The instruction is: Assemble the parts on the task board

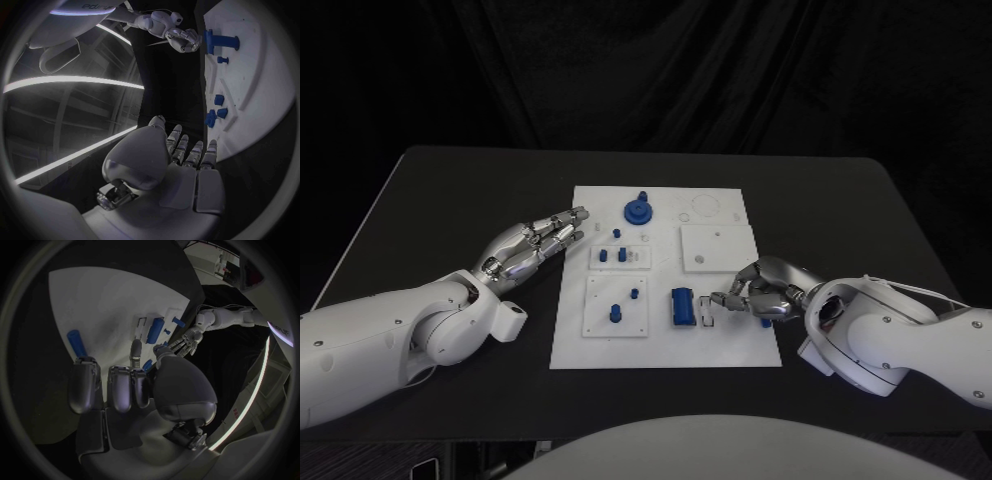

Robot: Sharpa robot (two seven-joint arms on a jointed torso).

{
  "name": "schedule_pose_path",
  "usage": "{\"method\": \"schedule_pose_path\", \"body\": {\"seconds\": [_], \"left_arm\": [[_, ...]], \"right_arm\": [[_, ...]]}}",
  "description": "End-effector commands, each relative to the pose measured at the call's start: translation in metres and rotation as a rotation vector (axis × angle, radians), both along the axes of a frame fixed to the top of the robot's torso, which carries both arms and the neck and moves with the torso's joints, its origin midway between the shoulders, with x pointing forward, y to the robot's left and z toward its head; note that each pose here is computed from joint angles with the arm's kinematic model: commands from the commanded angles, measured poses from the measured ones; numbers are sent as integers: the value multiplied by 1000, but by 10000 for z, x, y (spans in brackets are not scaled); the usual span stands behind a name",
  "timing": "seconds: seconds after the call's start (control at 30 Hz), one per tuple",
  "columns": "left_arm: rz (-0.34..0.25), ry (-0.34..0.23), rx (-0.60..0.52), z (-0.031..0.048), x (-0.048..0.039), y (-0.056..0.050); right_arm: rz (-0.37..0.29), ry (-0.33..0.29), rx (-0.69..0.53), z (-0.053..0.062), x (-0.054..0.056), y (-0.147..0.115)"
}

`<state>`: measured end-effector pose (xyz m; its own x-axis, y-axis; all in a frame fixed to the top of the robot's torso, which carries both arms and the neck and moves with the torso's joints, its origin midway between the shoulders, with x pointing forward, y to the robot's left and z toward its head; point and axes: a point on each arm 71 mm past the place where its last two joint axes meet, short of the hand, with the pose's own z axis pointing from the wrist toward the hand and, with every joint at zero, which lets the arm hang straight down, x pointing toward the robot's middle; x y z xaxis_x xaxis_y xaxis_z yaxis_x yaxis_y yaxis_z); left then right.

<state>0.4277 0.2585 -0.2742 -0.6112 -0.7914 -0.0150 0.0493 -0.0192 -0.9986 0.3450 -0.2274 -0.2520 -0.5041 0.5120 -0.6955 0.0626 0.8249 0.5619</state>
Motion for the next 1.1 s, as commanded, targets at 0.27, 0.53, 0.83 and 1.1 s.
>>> {"method": "schedule_pose_path", "body": {"seconds": [0.27,0.53,0.83,1.1], "left_arm": [[-4,-85,-67,77,-17,-41],[-3,-84,-66,76,-17,-26],[-7,-82,-67,71,-12,-37],[-1,-83,-62,68,-8,-32]], "right_arm": [[26,-116,-294,99,-7,-322],[41,-192,-399,122,-9,-398],[54,-196,-445,95,2,-416],[69,-169,-476,42,14,-414]]}}
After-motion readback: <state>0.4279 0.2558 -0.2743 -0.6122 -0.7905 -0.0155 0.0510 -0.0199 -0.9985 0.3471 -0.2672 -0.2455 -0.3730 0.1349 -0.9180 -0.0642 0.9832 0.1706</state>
